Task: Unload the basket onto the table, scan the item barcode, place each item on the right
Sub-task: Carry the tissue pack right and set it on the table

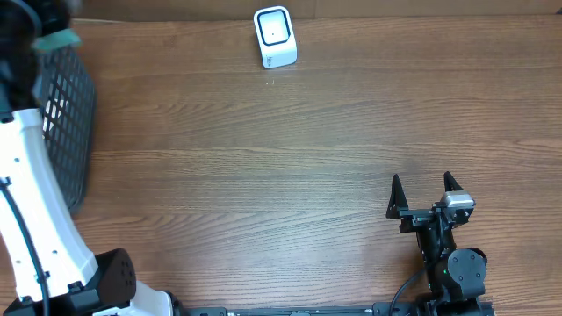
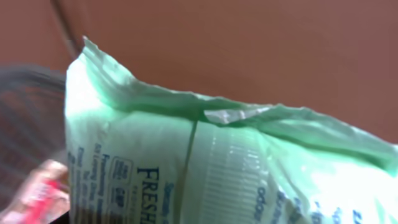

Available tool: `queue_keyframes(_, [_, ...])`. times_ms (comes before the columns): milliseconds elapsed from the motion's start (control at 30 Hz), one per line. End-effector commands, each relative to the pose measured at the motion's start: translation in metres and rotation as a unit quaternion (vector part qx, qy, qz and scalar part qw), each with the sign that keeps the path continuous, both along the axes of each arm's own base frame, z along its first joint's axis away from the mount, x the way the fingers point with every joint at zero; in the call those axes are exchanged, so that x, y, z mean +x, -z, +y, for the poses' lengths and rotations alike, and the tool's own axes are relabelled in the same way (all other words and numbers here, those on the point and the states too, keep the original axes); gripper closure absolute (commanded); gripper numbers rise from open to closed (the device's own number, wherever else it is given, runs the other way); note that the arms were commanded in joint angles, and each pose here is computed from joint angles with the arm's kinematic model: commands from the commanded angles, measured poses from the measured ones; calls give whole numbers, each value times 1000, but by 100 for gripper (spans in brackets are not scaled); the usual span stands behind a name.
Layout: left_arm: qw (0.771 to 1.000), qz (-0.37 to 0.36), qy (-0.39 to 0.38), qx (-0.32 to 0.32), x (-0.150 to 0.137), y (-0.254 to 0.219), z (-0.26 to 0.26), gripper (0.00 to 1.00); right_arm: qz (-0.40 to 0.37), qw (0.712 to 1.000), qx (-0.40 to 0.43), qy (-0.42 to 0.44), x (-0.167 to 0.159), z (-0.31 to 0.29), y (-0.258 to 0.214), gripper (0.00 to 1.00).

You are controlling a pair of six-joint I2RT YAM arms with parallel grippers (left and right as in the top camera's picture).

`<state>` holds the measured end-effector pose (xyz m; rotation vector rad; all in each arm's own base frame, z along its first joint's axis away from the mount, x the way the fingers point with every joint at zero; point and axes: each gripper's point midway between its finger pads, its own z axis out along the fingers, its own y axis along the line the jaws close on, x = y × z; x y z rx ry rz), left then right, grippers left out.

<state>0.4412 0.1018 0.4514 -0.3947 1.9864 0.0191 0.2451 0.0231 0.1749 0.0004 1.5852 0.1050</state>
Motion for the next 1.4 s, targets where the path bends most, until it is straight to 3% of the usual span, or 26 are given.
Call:
queue_keyframes(0, [997, -15, 25, -68, -2, -10, -52, 69, 0, 1000, -3, 3, 0, -1, 3, 0])
queue_keyframes(367, [970, 147, 177, -83, 5, 83, -213, 66, 0, 1000, -3, 3, 0, -1, 3, 0])
queue_keyframes(667, [914, 292, 279, -39, -10, 195, -341, 70, 0, 1000, -3, 3, 0, -1, 3, 0])
queue_keyframes(1000, [853, 390, 347, 17, -54, 305, -447, 68, 0, 1000, -3, 3, 0, -1, 3, 0])
queue_keyframes(1200, [846, 408, 341, 24, -79, 338, -484, 66, 0, 1000, -3, 3, 0, -1, 3, 0])
queue_keyframes(1367, [867, 385, 312, 57, -90, 346, -500, 64, 0, 1000, -3, 3, 0, -1, 3, 0])
